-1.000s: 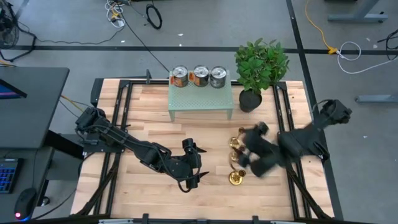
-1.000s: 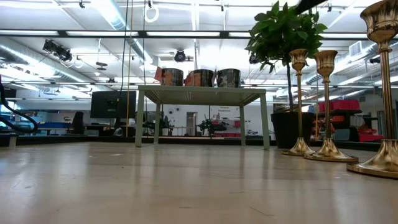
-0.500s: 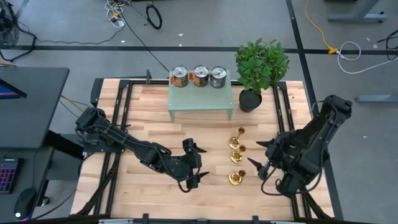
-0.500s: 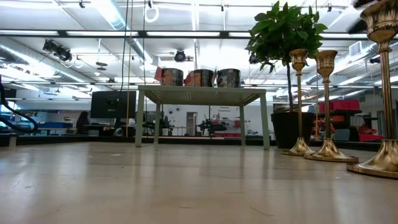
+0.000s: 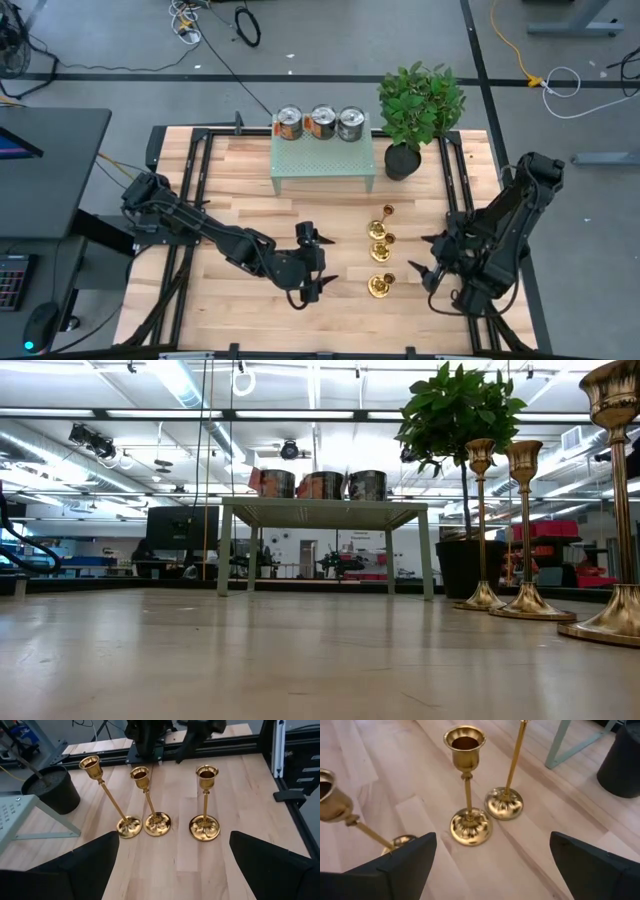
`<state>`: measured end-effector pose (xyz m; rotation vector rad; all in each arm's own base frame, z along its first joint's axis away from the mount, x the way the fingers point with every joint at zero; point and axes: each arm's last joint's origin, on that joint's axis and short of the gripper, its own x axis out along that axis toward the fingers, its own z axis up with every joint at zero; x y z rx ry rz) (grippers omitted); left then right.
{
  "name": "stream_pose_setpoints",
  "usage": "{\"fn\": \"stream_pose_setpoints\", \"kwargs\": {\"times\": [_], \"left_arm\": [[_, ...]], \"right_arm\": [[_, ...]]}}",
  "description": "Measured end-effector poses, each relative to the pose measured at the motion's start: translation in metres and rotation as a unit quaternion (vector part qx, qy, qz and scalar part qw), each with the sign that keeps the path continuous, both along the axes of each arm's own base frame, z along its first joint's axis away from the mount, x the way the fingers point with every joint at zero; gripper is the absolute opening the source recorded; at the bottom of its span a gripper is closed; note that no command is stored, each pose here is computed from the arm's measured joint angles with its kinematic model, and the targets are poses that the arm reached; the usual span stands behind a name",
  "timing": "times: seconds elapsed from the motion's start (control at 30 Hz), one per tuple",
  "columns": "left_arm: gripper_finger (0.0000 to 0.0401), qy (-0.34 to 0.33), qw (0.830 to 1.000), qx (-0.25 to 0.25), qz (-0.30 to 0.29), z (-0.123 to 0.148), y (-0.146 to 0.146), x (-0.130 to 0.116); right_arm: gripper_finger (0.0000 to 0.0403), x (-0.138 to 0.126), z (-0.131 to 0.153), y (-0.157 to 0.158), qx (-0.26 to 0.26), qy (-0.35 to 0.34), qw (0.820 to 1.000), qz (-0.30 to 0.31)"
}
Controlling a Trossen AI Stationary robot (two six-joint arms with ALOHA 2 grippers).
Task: Pick & Place candle stick holders
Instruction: Put the center gold candle holder on the shelf
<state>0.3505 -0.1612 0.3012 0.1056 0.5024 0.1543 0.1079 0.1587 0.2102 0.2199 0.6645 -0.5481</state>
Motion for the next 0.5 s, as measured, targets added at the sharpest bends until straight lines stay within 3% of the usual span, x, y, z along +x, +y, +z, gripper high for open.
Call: {"fn": "stream_pose_setpoints", "kwargs": {"times": [0.5], "left_arm": [[0.0390,-0.005,1.000,-0.003,-0.001,0.001,0.000,0.001]], "right_arm": [[0.0394,0.000,-0.037,-0.010,-0.008,-0.010,1.000,0.012]]}}
